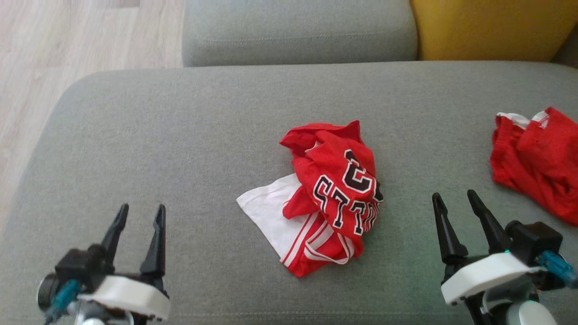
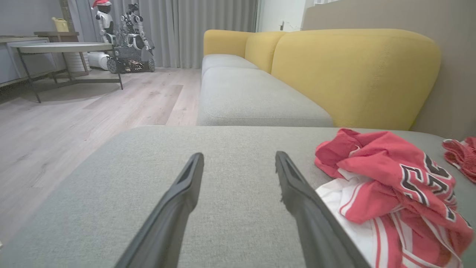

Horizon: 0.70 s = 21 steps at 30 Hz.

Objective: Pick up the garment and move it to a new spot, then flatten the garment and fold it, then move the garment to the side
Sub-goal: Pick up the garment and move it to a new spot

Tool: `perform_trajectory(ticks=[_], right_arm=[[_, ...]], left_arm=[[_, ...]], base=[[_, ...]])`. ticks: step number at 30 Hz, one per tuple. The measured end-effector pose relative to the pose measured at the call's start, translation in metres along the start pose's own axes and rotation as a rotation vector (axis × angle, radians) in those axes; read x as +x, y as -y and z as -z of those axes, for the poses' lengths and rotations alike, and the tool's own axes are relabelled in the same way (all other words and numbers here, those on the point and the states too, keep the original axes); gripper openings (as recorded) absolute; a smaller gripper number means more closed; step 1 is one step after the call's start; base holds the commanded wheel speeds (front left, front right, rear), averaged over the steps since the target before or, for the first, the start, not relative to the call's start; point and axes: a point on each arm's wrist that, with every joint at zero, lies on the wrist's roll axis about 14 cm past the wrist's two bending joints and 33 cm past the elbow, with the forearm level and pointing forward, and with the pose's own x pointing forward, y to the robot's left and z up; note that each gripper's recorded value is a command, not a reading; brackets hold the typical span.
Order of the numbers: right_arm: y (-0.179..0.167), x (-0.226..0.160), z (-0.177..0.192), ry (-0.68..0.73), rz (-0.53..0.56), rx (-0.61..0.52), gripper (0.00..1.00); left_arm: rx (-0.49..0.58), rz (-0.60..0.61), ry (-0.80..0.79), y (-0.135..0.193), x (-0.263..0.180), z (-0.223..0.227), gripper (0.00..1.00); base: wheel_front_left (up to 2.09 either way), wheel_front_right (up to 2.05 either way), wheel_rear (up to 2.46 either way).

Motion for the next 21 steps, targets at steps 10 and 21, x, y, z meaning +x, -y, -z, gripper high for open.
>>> perform_trajectory(ticks=[10,21], right_arm=[[0.004,-0.011,-0.005,0.011,0.020,-0.028,1.00],[0.007,-0.012,-0.008,0.011,0.030,-0.071,1.00]], left_arm=[[0.014,0.005,-0.010,0.003,-0.009,-0.002,1.00],[0.022,-0.002,-0.015,0.002,-0.009,-0.002,1.00]], base=[[0.00,0.00,0.00],[0.00,0.00,0.00]])
